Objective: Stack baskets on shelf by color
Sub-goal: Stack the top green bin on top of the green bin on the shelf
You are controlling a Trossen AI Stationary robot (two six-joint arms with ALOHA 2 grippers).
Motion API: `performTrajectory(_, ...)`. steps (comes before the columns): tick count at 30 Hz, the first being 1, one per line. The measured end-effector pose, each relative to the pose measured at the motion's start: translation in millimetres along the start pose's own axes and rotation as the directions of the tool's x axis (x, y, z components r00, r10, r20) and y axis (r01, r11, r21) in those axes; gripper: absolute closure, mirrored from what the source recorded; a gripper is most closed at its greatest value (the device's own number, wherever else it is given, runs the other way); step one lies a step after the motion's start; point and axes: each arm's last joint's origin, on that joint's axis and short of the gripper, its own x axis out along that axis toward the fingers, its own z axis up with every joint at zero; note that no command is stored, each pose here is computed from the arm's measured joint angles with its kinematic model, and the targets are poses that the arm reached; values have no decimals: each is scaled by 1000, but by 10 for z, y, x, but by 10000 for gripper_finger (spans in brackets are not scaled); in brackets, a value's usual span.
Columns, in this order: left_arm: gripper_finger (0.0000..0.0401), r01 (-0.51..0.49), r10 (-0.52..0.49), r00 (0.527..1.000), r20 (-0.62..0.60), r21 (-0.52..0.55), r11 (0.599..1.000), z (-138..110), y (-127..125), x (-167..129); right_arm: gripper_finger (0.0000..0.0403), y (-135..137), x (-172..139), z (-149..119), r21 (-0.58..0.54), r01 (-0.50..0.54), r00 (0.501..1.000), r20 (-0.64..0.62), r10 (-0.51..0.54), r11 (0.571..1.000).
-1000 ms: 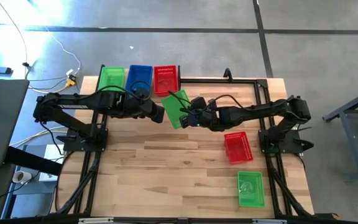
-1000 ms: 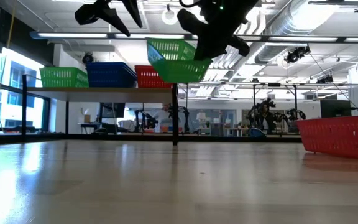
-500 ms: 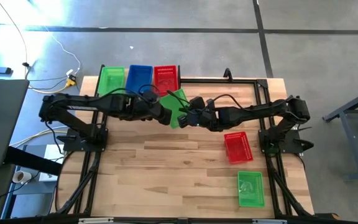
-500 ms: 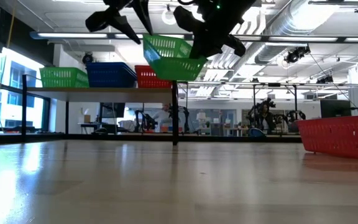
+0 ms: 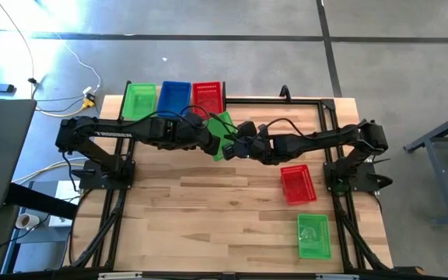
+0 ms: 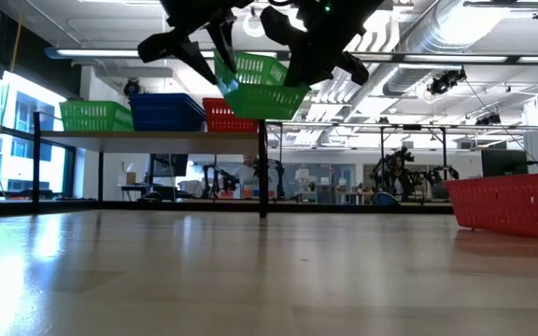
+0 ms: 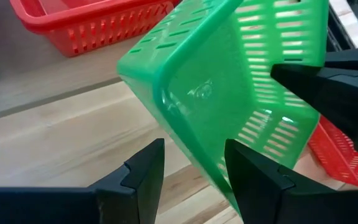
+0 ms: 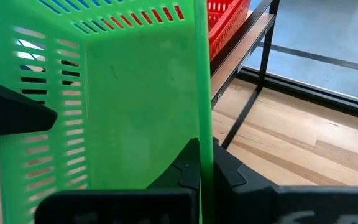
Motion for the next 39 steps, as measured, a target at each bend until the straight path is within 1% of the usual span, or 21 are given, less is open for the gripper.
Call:
performTrajectory(2, 250, -1, 1, 1000, 0, 2, 1000, -2, -1, 5, 403, 0, 0, 0, 0, 0, 1000, 0, 0, 1000)
performTrajectory(5, 276, -1, 1, 1000, 0, 17, 1000, -1, -2, 5, 403, 1, -1, -1, 0, -1, 1000, -1, 1, 1000)
performTrajectory(13, 384, -6, 5, 1000, 20, 73, 997, 9, -4, 6, 403, 1, 0, -3, 4, -2, 1000, -3, 3, 1000)
performTrajectory(14, 391, -8, 7, 1000, 25, 76, 997, 11, -4, 6, 403, 1, 0, -3, 6, -3, 1000, -4, 3, 1000)
performTrajectory(22, 398, -19, 15, 999, 38, 102, 995, 14, -1, 6, 402, 13, 1, -3, 7, -33, 999, -20, 33, 999)
performTrajectory(25, 398, -22, 19, 999, 36, 111, 994, 11, 2, 5, 399, 17, 7, -5, 5, -59, 997, -44, 59, 998)
performTrajectory(28, 399, -28, 23, 999, 35, 134, 991, 9, 7, 5, 377, 2, 35, 7, 20, -92, 992, -83, 93, 996)
performTrajectory(35, 400, -41, 38, 999, 17, 171, 984, -5, 27, 1, 276, -6, 34, 39, 38, -144, 982, -118, 147, 989)
performTrajectory(39, 401, -46, 47, 999, -5, 179, 983, -5, 72, -57, 237, -28, -67, 131, 55, -184, 976, -110, 189, 981)
